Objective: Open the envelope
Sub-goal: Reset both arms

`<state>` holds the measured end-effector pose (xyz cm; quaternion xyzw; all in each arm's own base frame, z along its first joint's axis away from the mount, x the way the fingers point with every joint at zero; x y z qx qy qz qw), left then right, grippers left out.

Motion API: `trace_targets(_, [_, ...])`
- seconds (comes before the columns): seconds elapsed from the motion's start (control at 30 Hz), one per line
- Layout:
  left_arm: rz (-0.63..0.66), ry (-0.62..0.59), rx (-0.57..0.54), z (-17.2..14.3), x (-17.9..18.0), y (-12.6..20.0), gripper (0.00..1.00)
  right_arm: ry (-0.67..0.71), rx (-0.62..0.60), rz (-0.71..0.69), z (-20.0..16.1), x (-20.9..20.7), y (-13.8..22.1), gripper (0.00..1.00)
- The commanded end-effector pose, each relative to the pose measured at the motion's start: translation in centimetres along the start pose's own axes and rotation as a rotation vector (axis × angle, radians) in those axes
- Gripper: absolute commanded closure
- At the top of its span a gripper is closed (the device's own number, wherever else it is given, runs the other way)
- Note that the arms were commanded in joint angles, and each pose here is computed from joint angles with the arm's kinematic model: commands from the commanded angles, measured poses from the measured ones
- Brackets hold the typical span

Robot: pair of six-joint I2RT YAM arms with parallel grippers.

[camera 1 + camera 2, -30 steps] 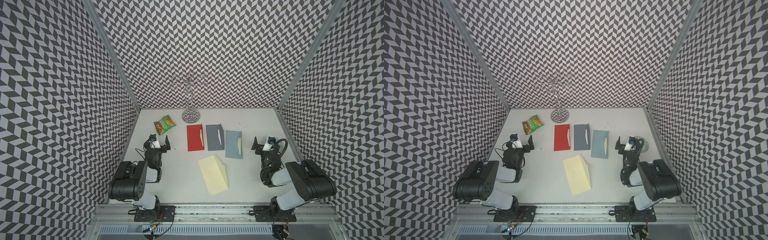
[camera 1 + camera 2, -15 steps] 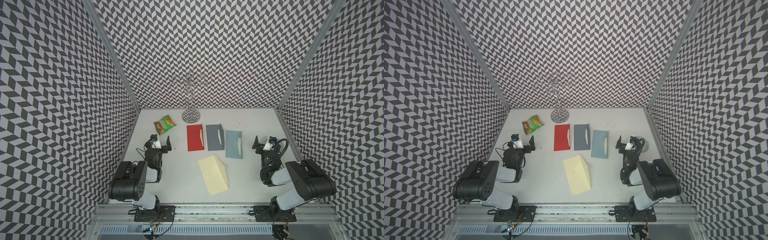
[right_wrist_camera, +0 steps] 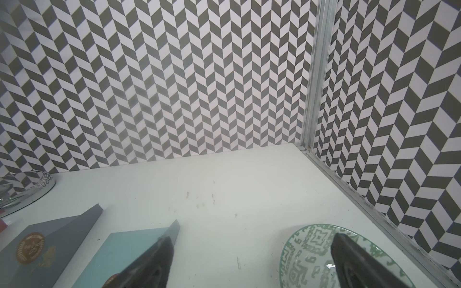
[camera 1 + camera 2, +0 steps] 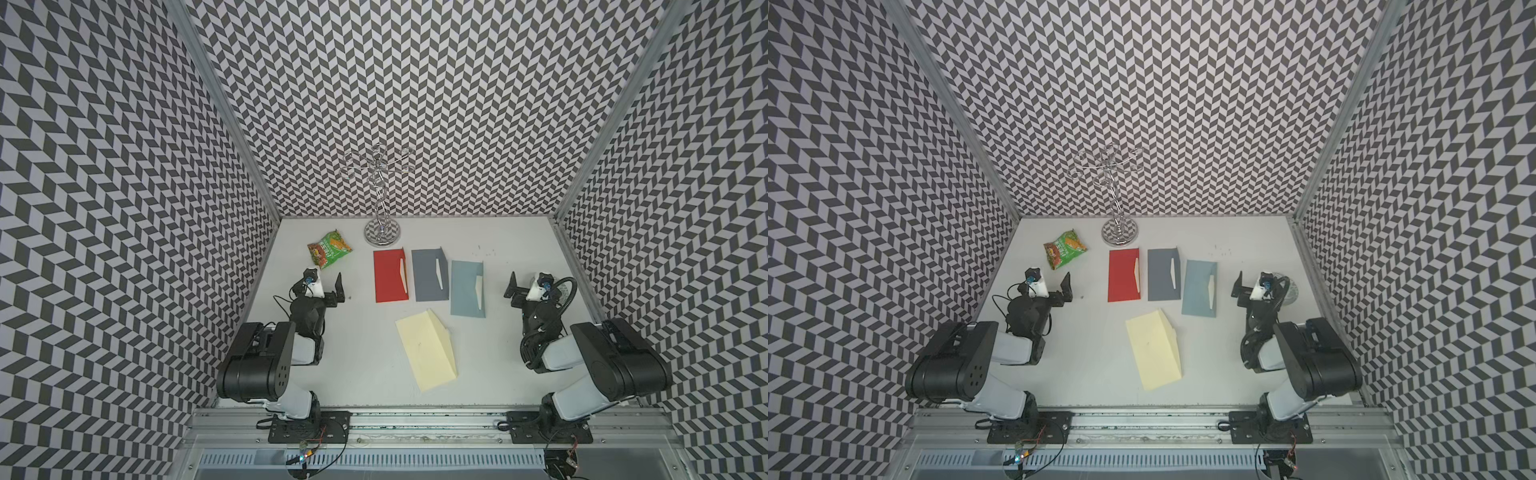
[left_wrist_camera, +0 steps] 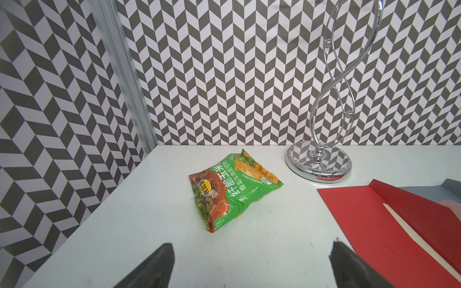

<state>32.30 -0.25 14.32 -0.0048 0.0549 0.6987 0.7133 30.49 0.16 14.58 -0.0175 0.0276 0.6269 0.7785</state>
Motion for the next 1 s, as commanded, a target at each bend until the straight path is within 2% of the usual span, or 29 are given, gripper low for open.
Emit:
trace_targets(0.0, [-0.011, -0.006, -0.014, 0.55, -0.10, -0.45, 0.00, -0.022, -0.046, -0.017, 0.84, -0.18, -0.16, 0.00])
trace_targets(0.8, [-0.011, -0.006, -0.014, 0.54, -0.09, -0.41, 0.00, -0.021, -0.043, -0.017, 0.83, -0.19, -0.28, 0.00])
trace_targets(0.97, [-0.011, -0.006, -0.015, 0.55, -0.09, -0.42, 0.00, -0.008, -0.041, 0.018, 0.80, 0.20, -0.31, 0.00])
Point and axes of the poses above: each gripper's point midway between its finger pads, its own y axis back along the fingers, its own x axis along the line the jaws close on, z = x × y, the point moved 6 cm from there along y, back along the fingers, and after that the axes turned 5 degrees about y, right-handed, at the moved point
